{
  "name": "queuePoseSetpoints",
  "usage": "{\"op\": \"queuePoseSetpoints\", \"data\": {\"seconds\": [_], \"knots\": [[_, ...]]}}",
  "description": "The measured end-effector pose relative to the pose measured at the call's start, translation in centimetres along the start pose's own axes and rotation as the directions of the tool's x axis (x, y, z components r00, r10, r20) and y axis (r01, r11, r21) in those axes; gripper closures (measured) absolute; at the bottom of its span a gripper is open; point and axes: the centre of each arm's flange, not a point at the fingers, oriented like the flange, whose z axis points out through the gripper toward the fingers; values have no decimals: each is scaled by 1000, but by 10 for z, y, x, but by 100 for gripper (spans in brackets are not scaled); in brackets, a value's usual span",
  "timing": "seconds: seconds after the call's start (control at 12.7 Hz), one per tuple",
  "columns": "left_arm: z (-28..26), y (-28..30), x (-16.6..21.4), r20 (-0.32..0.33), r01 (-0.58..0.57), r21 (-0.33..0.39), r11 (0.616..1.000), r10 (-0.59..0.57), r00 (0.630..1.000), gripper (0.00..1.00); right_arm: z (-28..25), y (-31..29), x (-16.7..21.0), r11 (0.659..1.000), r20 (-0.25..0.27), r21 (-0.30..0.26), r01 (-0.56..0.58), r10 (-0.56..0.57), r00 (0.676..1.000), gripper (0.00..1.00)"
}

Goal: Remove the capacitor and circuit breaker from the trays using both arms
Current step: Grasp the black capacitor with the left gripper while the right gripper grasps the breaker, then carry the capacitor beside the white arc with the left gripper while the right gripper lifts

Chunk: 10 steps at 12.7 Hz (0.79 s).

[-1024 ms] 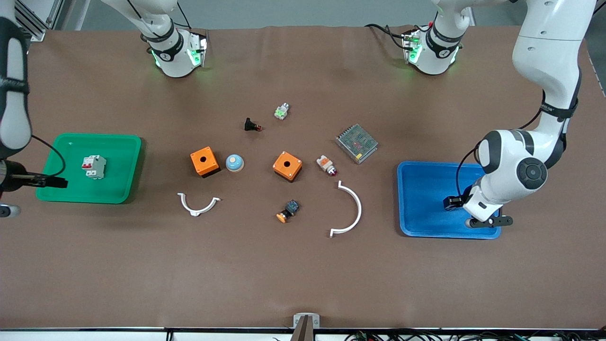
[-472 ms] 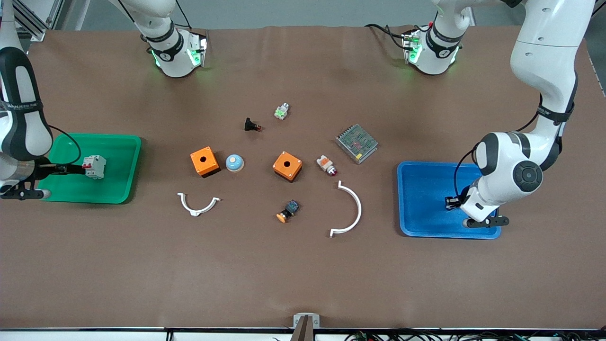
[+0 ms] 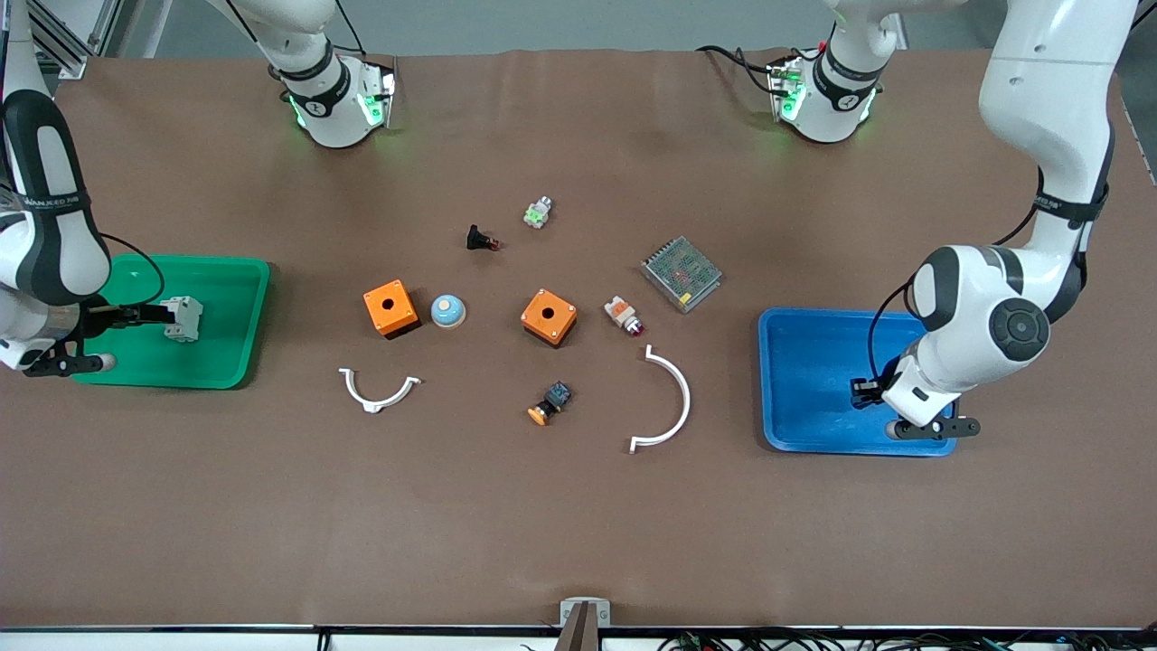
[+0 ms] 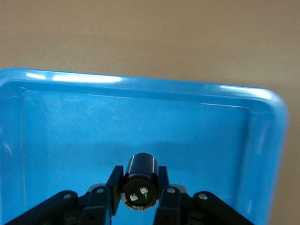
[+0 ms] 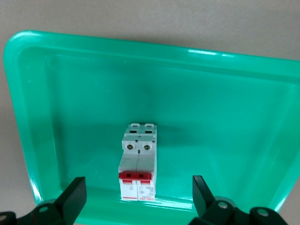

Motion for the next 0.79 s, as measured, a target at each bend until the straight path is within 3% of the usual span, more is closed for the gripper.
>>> {"op": "queuePoseSetpoints", "data": {"seconds": [0.31,0.71,0.79], "knots": [[-58,76,-4,4,51,-39,998,-51,999,66,20,-3,-3,1000,-21,-8,5,-5,1000,0],[-46,205,-19,17,174,-75,982,-173,985,66,40,1,-13,1000,-31,-8,-8,8,1000,3],[-38,230,-20,22,200,-83,976,-198,980,66,41,6,-16,1000,-30,-5,-16,15,999,11]]}}
